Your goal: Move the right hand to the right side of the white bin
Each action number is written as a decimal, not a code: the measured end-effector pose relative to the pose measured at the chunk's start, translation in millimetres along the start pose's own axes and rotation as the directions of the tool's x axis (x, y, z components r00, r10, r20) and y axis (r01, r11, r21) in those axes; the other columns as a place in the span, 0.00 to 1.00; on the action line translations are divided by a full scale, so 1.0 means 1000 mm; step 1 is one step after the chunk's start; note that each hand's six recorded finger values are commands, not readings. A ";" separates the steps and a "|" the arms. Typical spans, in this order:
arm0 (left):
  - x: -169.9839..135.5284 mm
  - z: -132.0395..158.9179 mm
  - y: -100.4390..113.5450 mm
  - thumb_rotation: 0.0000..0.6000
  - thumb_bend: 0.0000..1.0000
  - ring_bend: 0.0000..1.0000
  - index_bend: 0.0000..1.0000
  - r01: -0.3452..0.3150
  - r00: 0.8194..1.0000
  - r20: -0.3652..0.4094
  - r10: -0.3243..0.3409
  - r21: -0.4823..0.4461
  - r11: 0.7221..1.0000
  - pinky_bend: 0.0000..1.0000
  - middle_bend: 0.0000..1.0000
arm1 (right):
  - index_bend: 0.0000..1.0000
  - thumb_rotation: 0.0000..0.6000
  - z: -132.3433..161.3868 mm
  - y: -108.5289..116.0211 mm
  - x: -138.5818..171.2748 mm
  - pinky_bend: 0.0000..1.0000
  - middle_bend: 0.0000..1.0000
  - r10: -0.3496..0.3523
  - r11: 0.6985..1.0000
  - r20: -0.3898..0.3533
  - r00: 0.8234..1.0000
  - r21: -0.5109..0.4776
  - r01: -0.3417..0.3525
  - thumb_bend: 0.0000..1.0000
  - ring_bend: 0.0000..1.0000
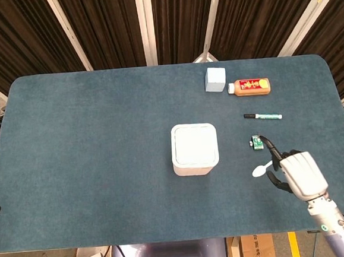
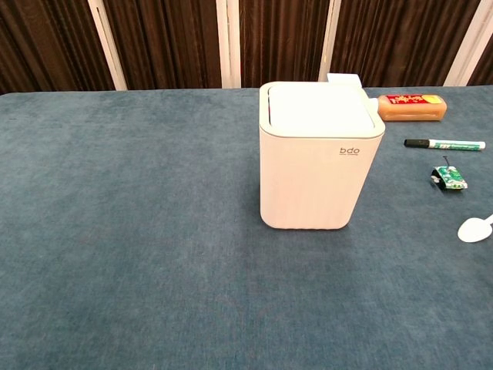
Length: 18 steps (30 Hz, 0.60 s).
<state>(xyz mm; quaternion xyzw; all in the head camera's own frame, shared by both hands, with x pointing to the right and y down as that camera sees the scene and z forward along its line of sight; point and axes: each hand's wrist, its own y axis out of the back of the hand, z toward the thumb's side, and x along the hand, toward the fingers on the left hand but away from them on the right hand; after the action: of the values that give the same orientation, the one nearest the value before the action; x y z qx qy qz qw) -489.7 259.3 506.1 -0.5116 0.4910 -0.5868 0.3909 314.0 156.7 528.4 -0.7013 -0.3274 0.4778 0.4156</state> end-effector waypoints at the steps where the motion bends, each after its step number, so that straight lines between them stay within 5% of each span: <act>1: 0.000 0.000 0.000 1.00 0.02 0.00 0.12 0.002 1.000 0.002 -0.002 -0.001 1.000 0.00 0.04 | 0.04 1.00 0.005 0.000 -0.004 0.69 0.66 0.021 1.000 -0.011 1.000 0.001 -0.021 0.36 0.71; 18: 0.000 0.003 -0.004 1.00 0.02 0.00 0.12 0.018 1.000 0.012 -0.018 -0.002 1.000 0.00 0.04 | 0.04 1.00 0.063 -0.004 -0.037 0.69 0.66 0.236 0.971 -0.135 0.962 0.074 -0.228 0.36 0.72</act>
<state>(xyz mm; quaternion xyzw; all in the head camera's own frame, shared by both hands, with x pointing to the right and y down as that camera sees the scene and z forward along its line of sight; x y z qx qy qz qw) -486.3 259.2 509.7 -0.5199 0.4846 -0.5869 0.3878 242.4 143.3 534.5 -0.7548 -0.1984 0.4811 0.3993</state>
